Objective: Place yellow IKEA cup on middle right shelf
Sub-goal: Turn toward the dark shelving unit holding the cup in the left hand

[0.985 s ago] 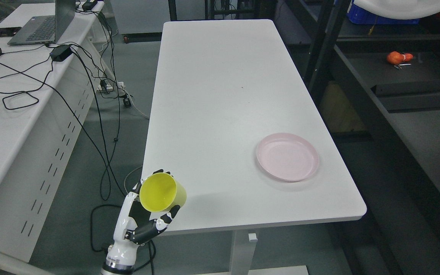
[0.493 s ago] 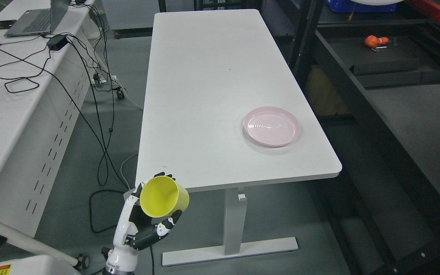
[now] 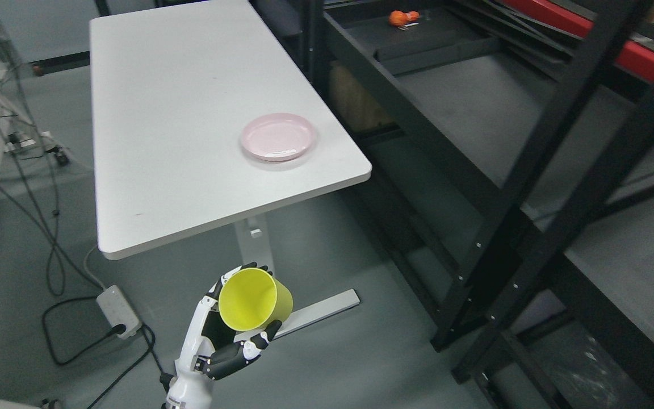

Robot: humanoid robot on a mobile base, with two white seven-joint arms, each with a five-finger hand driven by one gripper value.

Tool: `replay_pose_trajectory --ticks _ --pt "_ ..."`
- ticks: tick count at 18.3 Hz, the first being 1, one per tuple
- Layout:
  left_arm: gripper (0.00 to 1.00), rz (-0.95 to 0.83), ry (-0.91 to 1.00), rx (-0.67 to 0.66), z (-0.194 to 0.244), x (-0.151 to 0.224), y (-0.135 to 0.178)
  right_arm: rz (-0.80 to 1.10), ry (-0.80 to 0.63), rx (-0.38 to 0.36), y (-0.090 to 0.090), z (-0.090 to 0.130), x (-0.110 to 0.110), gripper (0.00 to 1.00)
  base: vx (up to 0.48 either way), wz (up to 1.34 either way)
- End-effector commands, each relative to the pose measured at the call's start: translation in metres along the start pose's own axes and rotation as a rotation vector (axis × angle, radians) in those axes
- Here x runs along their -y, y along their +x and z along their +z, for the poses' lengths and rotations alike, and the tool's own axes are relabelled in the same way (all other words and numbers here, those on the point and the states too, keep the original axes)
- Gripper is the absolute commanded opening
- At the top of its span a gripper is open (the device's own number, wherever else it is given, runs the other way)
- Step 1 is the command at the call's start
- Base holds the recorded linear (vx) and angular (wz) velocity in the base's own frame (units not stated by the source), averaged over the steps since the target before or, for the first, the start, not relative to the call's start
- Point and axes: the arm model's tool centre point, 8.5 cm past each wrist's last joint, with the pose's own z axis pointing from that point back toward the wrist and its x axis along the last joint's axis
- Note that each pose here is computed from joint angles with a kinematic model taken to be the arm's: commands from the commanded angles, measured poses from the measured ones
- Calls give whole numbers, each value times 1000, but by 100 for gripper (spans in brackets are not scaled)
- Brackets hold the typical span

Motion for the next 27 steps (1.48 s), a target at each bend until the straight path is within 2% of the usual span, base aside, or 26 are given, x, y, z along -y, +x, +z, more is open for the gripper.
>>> replay_pose_trajectory --ticks 1,7,15,21,27 --pt "1 27 -64 -10 0 18 -1 -3 -13 -15 -9 -1 10 99 -294 -937" --pt "1 63 -81 -17 -1 30 -5 -3 -13 -15 -9 -1 10 99 -217 -1121" --pt "1 138 -135 -36 0 59 -13 -3 -13 -15 -9 -1 10 99 -37 -1138" --pt "1 202 -172 -56 3 80 -20 -3 -13 -15 -9 -1 10 99 81 -580" --pt "1 240 -165 -68 5 85 -26 -3 -13 -15 -9 -1 10 99 88 -153"
